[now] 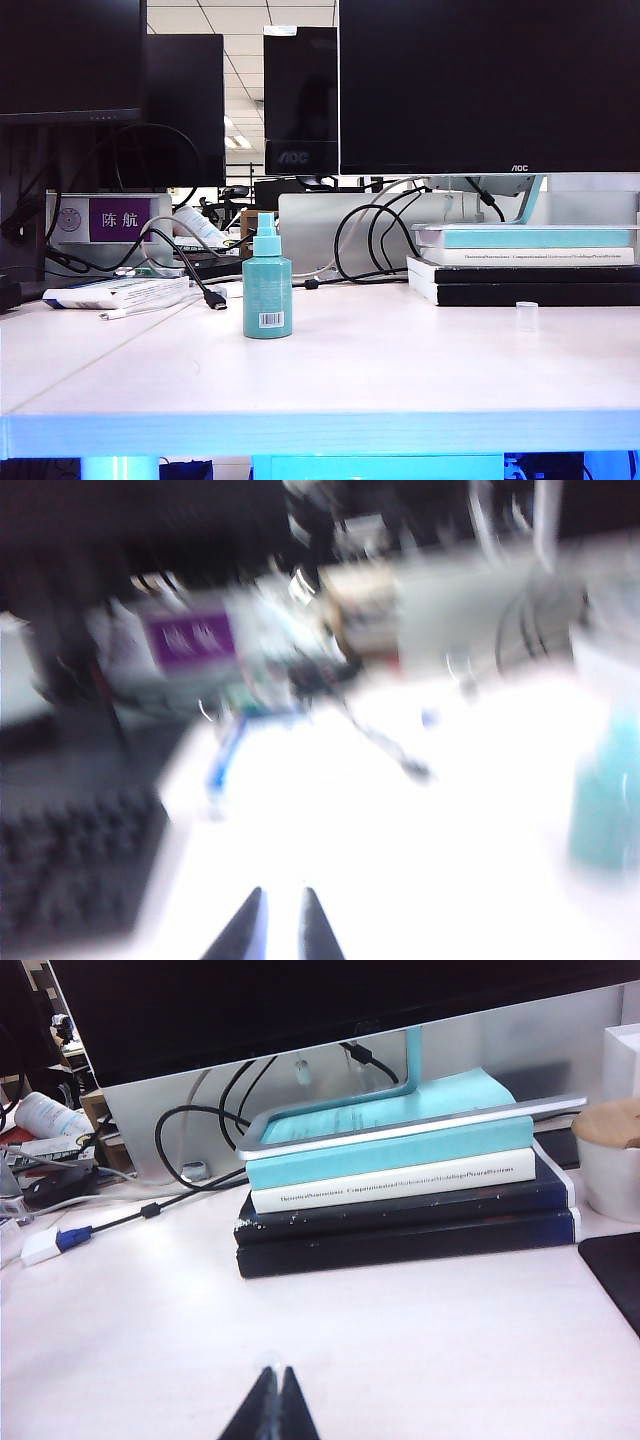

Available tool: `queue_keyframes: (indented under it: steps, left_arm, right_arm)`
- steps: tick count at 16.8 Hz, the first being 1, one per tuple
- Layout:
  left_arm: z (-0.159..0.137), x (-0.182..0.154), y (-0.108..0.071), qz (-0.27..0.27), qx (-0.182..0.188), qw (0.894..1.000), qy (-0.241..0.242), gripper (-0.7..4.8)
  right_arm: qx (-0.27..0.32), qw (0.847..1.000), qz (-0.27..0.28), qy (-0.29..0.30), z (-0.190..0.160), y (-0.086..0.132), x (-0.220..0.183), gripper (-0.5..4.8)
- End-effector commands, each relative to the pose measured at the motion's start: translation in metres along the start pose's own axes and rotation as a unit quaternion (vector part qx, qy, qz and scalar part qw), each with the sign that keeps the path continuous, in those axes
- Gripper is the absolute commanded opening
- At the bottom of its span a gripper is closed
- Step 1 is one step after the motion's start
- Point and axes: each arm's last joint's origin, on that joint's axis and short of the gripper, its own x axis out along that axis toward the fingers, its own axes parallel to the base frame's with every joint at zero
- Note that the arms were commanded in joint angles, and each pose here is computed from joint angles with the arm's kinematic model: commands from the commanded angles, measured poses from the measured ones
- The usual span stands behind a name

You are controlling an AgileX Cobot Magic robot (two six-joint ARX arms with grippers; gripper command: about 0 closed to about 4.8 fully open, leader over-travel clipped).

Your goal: Pick up the sprayer with the left hand and remove the lid with the right hand then place it on the table.

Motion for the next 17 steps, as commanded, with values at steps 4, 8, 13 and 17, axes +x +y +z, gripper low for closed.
queue_keyframes:
  steps: [4, 8, 13, 17]
  left_arm:
    - [-0.0189, -0.0006, -0.0031, -0.011, 0.028, 0.997, 0.074, 0.54]
    - [-0.0166, -0.0002, -0.0026, -0.004, 0.001, 0.998, 0.063, 0.54]
    - [-0.0166, -0.0002, -0.0027, -0.006, 0.001, 0.998, 0.063, 0.53]
    - [-0.0156, -0.0008, -0.0021, -0.004, -0.001, 0.998, 0.057, 0.53]
  right_arm:
    - [-0.006, 0.993, -0.027, 0.112, -0.0229, -0.0050, -0.0027, 0.00]
    - [-0.001, 0.995, -0.022, 0.101, -0.0206, -0.0043, -0.0022, 0.00]
    - [-0.001, 0.995, -0.021, 0.101, -0.0207, -0.0043, -0.0023, -0.01]
    - [-0.001, 0.995, -0.023, 0.094, -0.0193, -0.0048, -0.0047, -0.01]
